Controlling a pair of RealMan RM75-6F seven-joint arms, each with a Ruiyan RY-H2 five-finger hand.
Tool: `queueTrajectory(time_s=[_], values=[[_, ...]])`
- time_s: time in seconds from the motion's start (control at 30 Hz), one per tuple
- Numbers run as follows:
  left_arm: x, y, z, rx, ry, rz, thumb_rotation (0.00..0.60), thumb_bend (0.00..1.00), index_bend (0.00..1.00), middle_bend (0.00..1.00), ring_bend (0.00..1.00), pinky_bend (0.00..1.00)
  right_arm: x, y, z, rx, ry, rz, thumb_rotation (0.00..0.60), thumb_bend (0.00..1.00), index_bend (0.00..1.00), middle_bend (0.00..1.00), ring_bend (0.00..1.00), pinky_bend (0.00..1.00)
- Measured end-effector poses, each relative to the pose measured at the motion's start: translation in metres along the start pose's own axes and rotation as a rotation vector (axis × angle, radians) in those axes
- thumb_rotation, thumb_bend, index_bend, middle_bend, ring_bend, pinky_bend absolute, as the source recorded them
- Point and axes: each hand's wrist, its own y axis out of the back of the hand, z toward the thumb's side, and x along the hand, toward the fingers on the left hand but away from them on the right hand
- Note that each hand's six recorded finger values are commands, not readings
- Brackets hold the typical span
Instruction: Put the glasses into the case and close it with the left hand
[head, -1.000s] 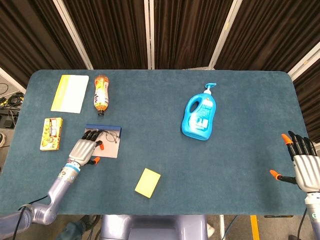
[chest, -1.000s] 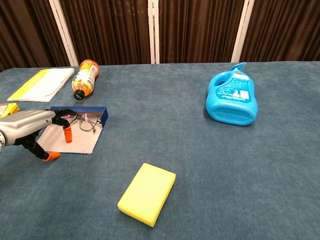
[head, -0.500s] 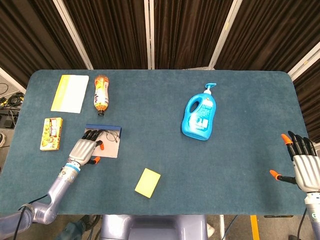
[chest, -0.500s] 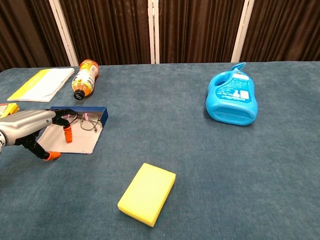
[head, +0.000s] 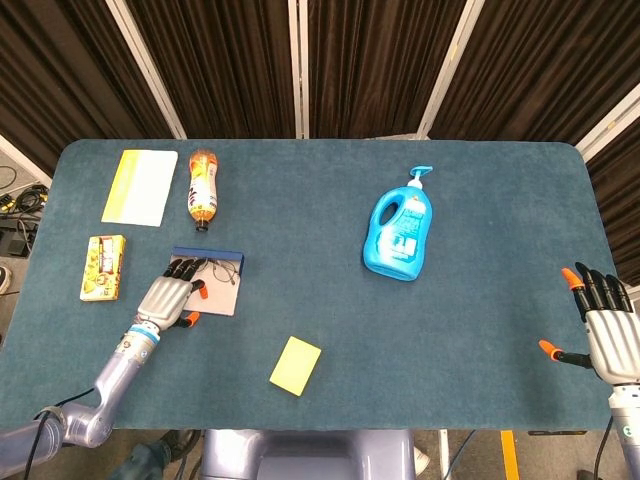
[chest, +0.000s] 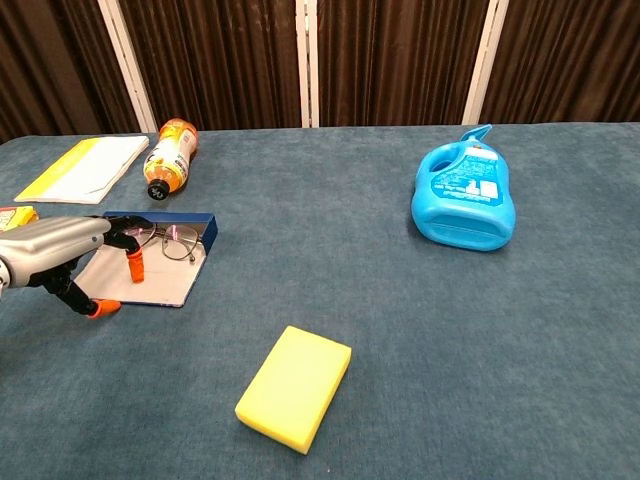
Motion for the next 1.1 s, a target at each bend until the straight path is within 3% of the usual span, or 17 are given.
queueTrajectory(time_s=[0.47, 0.73, 1.1], values=[[0.004, 0.008, -0.001, -0.001, 0.009, 0.016, 0.600, 0.51, 0.38, 0.00, 0.00, 0.00, 0.000, -0.001, 0.000, 0.001, -0.001, 0.002, 0.600, 0.00, 0.00, 0.00, 0.00, 0.00], [0.012, 0.025, -0.003, 0.001, 0.018, 0.054, 0.600, 0.52, 0.38, 0.00, 0.00, 0.00, -0.001, -0.002, 0.000, 0.005, -0.002, 0.006, 0.600, 0.00, 0.00, 0.00, 0.00, 0.00], [0.025, 0.026, -0.007, 0.006, 0.043, 0.037, 0.600, 0.52, 0.40, 0.00, 0.00, 0.00, -0.002, -0.005, 0.000, 0.013, -0.005, 0.012, 0.600, 0.00, 0.00, 0.00, 0.00, 0.00]])
